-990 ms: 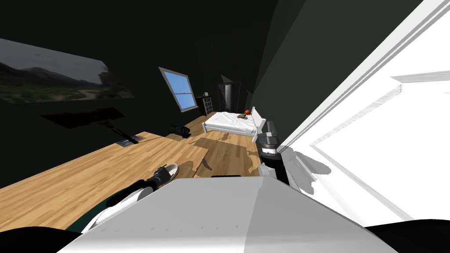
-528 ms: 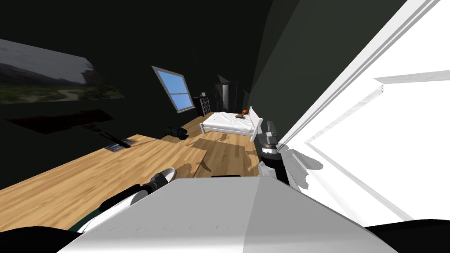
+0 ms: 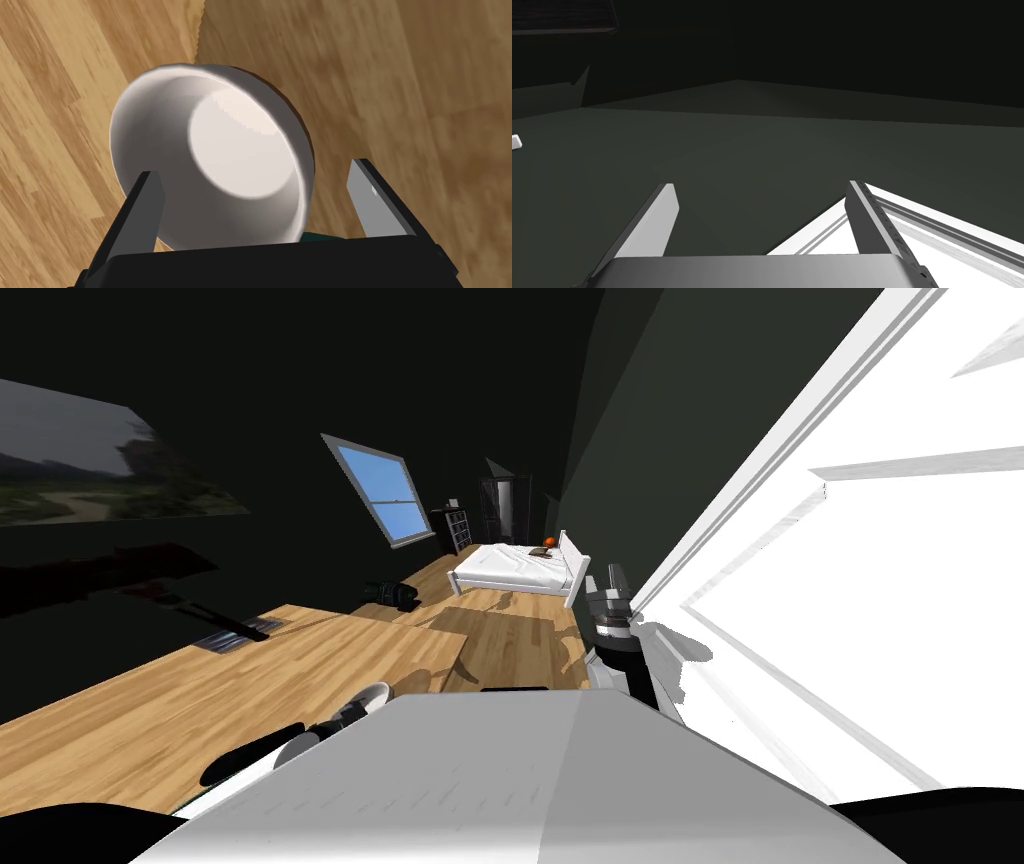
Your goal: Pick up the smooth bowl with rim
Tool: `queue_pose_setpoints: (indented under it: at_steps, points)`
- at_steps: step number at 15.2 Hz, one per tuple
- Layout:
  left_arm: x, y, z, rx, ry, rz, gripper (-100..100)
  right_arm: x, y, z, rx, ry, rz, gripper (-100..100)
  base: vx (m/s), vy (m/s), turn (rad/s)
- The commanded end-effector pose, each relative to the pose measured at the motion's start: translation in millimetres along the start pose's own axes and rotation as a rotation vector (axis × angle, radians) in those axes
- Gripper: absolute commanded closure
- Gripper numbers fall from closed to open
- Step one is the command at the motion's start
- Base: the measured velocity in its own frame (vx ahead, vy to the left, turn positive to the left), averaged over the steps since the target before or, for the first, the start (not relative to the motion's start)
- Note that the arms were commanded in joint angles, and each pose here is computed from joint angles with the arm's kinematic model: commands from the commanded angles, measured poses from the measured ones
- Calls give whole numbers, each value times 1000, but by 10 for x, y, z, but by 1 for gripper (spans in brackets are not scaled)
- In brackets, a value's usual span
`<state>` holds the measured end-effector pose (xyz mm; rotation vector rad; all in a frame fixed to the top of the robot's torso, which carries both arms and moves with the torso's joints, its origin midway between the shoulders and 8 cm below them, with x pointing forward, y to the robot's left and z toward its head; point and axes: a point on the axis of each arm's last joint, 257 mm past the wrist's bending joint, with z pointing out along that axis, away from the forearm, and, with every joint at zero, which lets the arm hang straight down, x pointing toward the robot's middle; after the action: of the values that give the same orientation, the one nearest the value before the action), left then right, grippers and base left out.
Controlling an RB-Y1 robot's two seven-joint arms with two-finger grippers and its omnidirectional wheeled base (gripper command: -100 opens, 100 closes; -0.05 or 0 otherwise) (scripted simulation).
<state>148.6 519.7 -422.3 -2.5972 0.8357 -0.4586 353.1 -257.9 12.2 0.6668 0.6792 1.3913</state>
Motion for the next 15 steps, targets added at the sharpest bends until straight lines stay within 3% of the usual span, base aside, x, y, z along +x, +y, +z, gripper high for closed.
queue_pose_setpoints:
  at_steps: [1,9,14,15]
  points:
    - [-161,147,-26,-55,-23,-41,-100,0,0,0,0,0,0,0,20,29,-134]
    - [-465,533,-125,-203,-78,-131,-100,0,0,0,0,0,0,0,19,30,-90]
    - [-592,704,-195,-268,-100,-178,-100,0,0,0,0,0,0,0,17,27,-85]
    - [-568,665,-175,-251,-94,-167,-100,0,0,0,0,0,0,0,7,19,-19]
